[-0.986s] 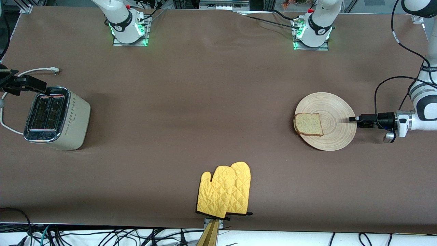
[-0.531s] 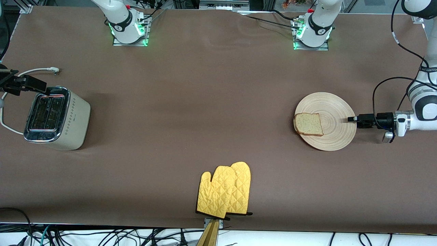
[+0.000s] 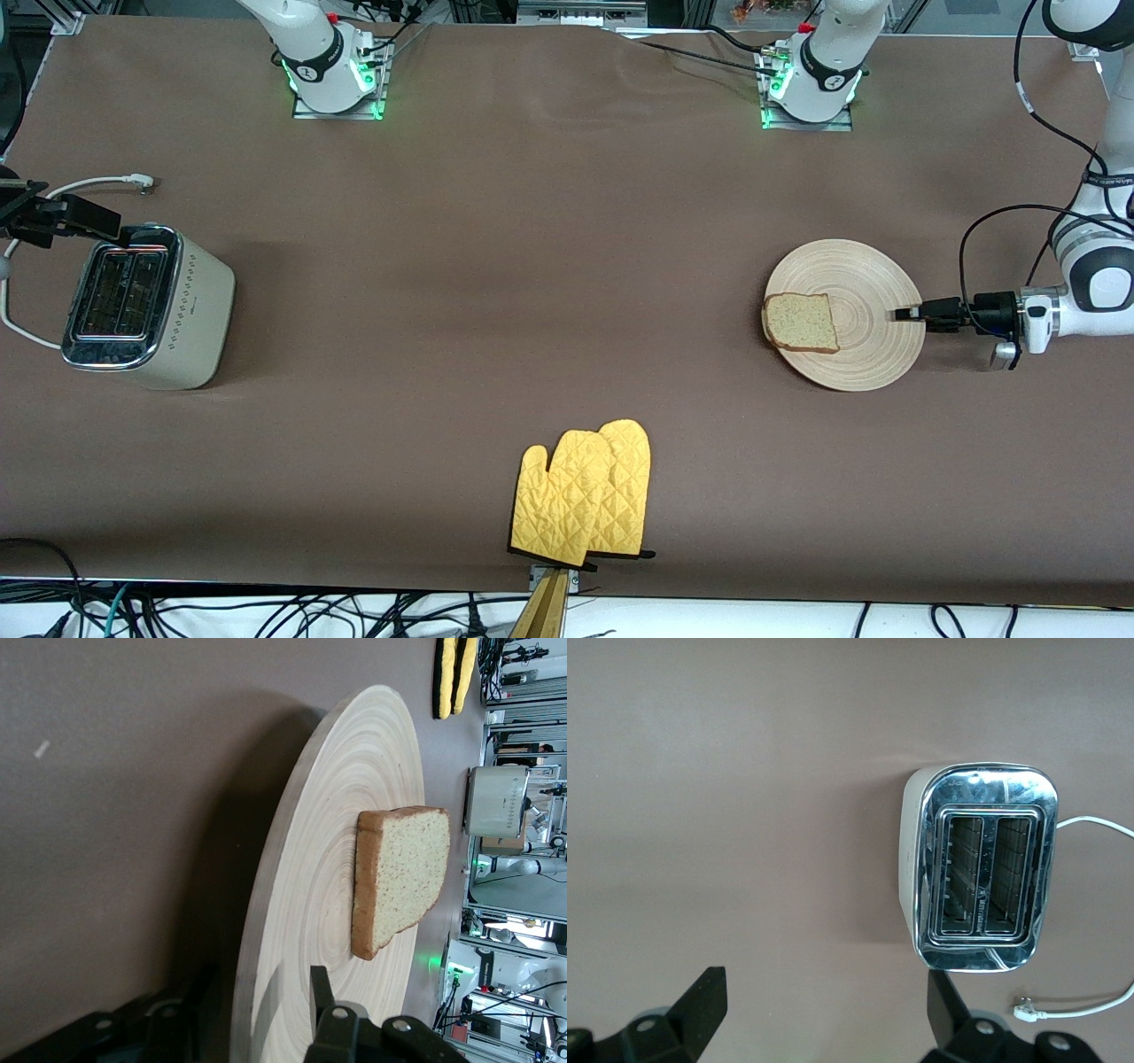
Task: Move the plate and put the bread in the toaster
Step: 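Close the left gripper on the wooden plate's rim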
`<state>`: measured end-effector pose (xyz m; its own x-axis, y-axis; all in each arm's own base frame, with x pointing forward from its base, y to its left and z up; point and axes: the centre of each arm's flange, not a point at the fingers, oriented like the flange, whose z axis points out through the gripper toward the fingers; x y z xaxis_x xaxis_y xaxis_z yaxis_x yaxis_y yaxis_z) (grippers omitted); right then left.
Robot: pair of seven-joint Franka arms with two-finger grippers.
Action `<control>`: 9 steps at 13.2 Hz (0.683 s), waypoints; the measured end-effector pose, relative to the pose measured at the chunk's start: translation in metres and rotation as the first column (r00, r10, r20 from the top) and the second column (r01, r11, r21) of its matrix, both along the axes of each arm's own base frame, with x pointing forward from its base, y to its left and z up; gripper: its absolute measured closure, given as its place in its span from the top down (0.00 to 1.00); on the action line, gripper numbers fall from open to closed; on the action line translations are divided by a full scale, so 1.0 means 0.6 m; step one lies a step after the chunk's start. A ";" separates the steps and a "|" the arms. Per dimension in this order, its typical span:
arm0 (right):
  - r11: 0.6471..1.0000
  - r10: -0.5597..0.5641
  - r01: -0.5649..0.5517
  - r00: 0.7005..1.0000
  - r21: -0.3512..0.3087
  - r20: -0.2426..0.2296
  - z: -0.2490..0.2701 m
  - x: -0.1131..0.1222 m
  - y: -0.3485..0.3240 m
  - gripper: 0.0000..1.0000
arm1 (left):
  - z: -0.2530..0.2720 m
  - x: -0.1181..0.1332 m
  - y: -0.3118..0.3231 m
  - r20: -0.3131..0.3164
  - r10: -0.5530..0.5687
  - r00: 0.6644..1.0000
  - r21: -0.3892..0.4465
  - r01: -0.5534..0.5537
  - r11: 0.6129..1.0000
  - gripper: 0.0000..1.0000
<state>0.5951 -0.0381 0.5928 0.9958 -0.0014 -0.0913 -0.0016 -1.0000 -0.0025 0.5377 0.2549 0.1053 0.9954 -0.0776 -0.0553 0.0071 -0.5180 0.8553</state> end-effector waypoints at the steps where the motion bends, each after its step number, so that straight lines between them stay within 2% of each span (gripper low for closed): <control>1: 1.000 0.000 0.000 1.000 0.000 0.000 0.000 0.000 0.000 1.00 | 0.000 0.000 0.000 0.005 -0.002 1.000 0.000 0.002 1.000 0.48; 5: 1.000 0.000 0.000 1.000 0.000 0.000 0.000 0.000 0.000 1.00 | -0.003 -0.002 0.002 0.021 -0.001 1.000 0.005 0.001 1.000 0.43; 6: 1.000 0.000 0.000 1.000 0.000 0.000 0.000 0.000 0.000 1.00 | -0.008 -0.004 0.001 0.025 0.002 1.000 0.012 -0.002 1.000 0.33; 9: 1.000 0.000 0.000 1.000 0.000 0.000 0.000 0.000 0.000 1.00 | -0.009 -0.004 -0.002 0.028 0.002 1.000 0.007 -0.002 1.000 0.26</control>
<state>0.5951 -0.0382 0.5928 0.9958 -0.0017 -0.0913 -0.0019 -1.0000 -0.0025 0.5351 0.2538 0.0997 0.9967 -0.0754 -0.0283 -0.0154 -0.5238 0.8517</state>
